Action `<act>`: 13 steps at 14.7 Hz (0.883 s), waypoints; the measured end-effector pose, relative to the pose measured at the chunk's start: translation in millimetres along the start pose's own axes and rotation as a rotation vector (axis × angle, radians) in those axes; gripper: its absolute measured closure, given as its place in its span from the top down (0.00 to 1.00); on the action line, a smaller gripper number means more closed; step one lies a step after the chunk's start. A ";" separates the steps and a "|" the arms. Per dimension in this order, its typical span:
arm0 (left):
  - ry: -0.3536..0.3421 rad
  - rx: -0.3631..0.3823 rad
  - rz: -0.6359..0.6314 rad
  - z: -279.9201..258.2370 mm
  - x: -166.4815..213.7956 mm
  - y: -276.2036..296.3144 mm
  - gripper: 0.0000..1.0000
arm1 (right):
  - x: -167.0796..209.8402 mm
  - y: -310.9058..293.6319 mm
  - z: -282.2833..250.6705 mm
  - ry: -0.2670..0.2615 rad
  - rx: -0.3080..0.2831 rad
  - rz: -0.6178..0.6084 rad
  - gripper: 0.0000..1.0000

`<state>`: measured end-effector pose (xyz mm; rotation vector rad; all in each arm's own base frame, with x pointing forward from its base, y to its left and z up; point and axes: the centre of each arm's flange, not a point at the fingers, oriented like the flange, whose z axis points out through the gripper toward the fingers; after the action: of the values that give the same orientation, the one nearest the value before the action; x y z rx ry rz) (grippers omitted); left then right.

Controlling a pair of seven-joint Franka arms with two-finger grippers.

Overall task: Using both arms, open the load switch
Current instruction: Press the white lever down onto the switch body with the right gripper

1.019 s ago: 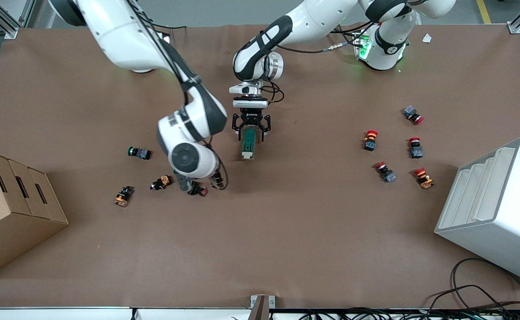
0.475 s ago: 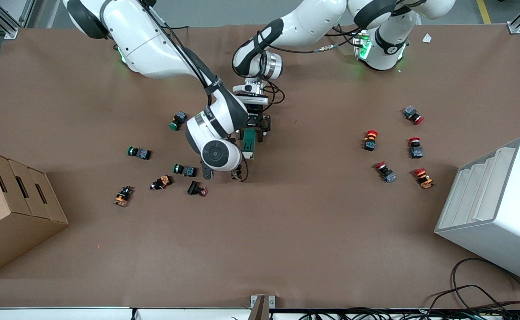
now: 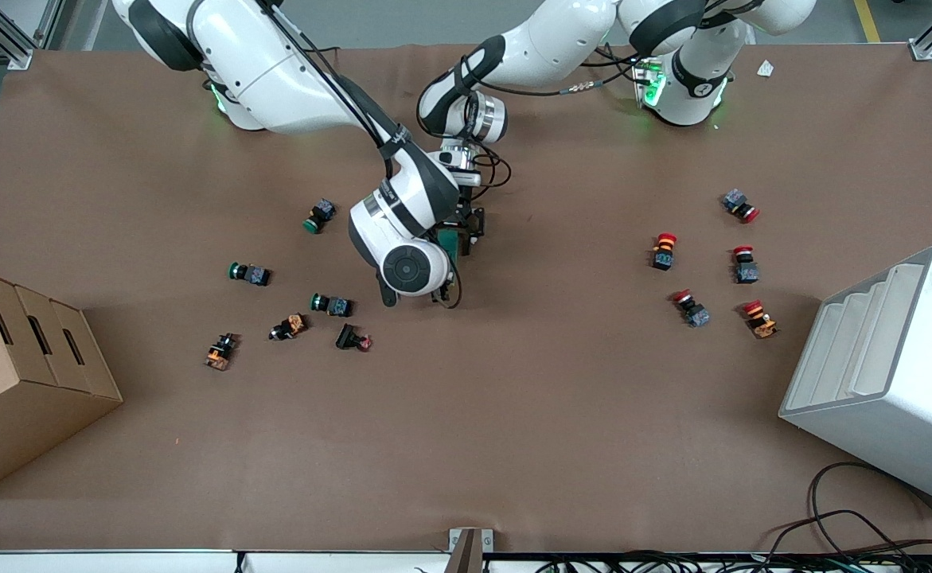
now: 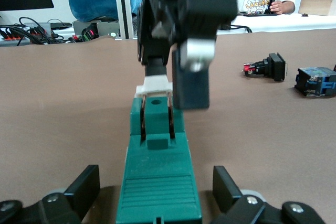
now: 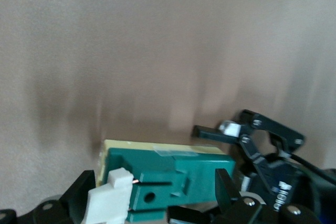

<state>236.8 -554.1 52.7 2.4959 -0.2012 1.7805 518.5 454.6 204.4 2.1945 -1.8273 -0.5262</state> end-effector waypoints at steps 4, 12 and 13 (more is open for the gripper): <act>0.001 -0.001 0.001 0.2 -0.1 -0.1 0.97 | -9.9 12.7 -21.1 -0.002 -0.096 -0.014 1.00; 0.003 -0.001 0.004 1.5 -0.2 -0.9 0.98 | -20.8 34.3 -15.8 0.018 -0.221 -0.041 1.00; 0.005 -0.004 0.007 2.4 -0.4 -1.3 0.98 | -22.2 36.3 -11.8 0.022 -0.229 -0.043 1.00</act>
<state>239.1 -553.1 51.6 2.4905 -0.2136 1.7871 487.6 468.9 232.5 2.0812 -1.6222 -0.6810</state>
